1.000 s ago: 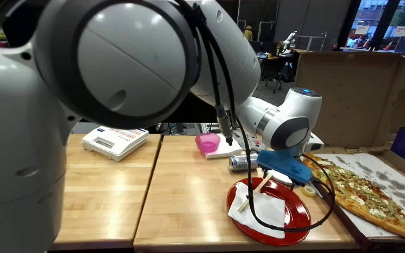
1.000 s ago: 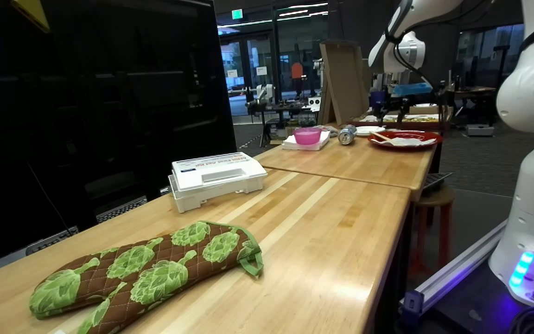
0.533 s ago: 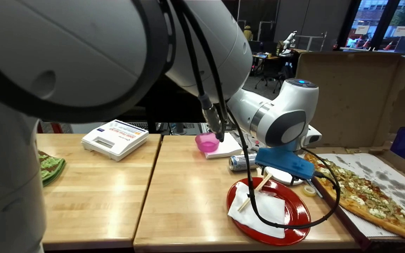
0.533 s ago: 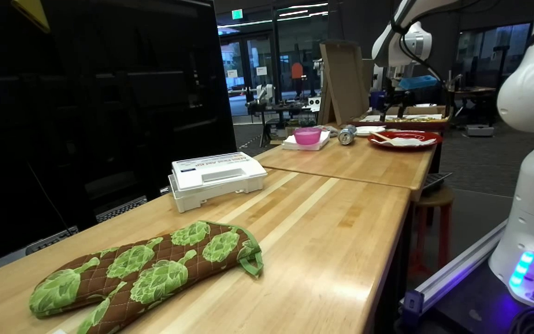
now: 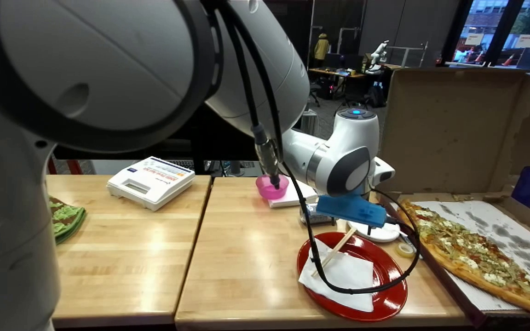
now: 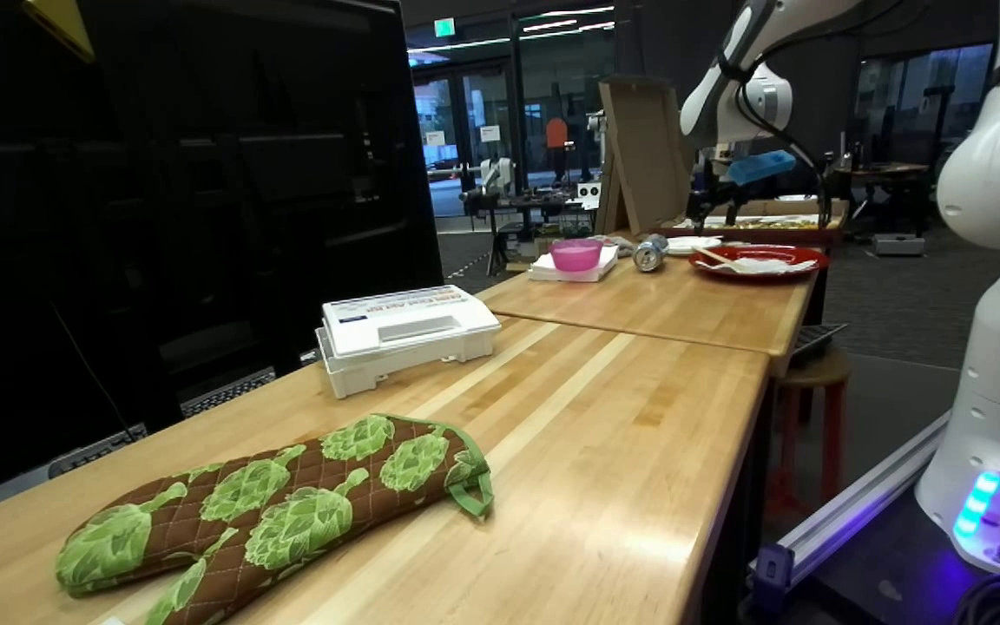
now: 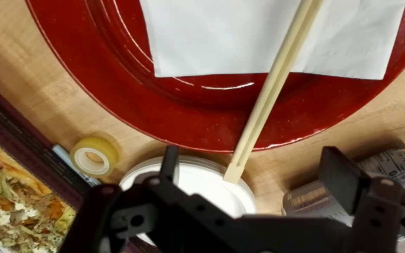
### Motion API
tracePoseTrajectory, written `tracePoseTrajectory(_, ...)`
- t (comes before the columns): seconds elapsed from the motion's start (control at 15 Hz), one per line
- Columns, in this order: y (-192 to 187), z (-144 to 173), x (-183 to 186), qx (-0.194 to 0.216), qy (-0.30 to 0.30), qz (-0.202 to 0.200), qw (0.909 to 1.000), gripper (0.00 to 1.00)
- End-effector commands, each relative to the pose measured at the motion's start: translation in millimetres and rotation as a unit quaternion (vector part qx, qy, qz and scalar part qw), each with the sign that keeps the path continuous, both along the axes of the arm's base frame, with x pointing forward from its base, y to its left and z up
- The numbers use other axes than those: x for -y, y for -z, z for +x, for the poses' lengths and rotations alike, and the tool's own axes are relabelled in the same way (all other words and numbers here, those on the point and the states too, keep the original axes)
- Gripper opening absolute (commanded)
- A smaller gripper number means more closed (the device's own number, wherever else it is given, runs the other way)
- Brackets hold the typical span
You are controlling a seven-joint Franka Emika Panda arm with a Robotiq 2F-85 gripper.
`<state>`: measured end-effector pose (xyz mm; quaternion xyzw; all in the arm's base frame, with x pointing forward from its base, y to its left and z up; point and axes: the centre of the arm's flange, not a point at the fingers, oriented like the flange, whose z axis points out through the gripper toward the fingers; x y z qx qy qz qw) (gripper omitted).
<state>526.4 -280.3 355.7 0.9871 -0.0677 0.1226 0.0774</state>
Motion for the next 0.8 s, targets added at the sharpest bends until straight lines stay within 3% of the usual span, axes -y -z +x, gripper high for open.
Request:
tracePoseTrajectory(0.0,7.6,-4.8,-15.8,-0.012,0.011,-0.012,0.9998,1.0)
tracePoseTrajectory(0.33,12.5,-19.2,-16.5,-0.045,0.034,-0.009,0.9984,1.0)
tracePoseTrajectory(0.73,24.9,-20.9,-15.5,-0.104,0.004,0.018,0.9944,1.0)
